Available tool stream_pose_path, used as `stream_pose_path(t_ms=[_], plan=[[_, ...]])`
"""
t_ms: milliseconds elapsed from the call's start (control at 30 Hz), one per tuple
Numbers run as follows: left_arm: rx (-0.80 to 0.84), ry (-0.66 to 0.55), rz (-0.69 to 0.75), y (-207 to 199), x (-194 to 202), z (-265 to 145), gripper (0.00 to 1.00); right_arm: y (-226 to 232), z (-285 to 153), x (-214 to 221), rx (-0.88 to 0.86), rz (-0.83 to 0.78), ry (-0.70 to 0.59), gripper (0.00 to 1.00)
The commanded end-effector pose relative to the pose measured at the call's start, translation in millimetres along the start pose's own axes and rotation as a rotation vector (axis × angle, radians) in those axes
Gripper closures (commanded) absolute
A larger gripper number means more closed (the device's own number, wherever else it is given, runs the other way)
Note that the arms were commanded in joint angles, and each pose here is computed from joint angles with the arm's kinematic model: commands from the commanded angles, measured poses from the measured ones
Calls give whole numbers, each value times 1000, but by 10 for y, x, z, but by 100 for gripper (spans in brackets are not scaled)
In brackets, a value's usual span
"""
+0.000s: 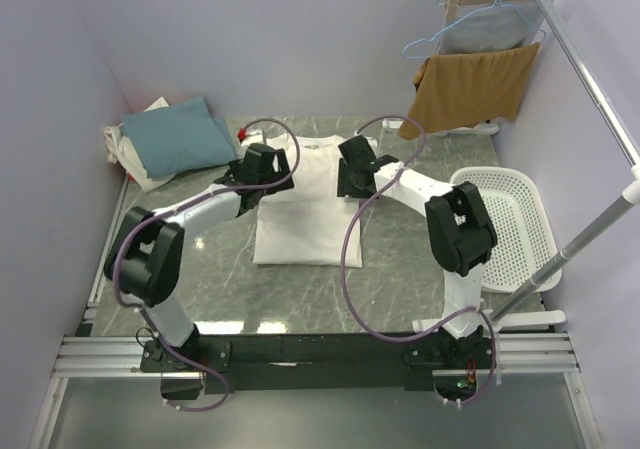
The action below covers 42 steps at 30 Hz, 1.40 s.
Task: Fold and stack the t-shirts
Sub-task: Fold the folded rectangular tshirt in 1/3 of the way, then grab one side of the 2/3 rectangular tshirt with both arms
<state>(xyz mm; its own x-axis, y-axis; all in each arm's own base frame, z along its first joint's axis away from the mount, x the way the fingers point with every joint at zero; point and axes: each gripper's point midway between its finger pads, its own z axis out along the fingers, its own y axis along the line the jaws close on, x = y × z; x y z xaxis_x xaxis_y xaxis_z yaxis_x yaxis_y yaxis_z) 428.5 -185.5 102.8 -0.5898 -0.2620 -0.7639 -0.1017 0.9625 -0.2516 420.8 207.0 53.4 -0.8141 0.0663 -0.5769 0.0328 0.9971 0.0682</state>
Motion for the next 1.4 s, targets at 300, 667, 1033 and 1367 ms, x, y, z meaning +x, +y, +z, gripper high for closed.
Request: stream_pose_path(t_ms=[300,667,1033,1367], plan=[[171,73,-87,53,325,-751,1,-85,-723,375,-158,56,5,26],[165,107,-210,520,1001,-1074,1,-157,-932,1197,-328,103,116,22],[287,223,-302,501,1519,-1213,3,-92,-846,1591,-402,153,224,21],[347,191,-347,510,1620,-1233,23,39,-744,1799,-469,231,298,24]])
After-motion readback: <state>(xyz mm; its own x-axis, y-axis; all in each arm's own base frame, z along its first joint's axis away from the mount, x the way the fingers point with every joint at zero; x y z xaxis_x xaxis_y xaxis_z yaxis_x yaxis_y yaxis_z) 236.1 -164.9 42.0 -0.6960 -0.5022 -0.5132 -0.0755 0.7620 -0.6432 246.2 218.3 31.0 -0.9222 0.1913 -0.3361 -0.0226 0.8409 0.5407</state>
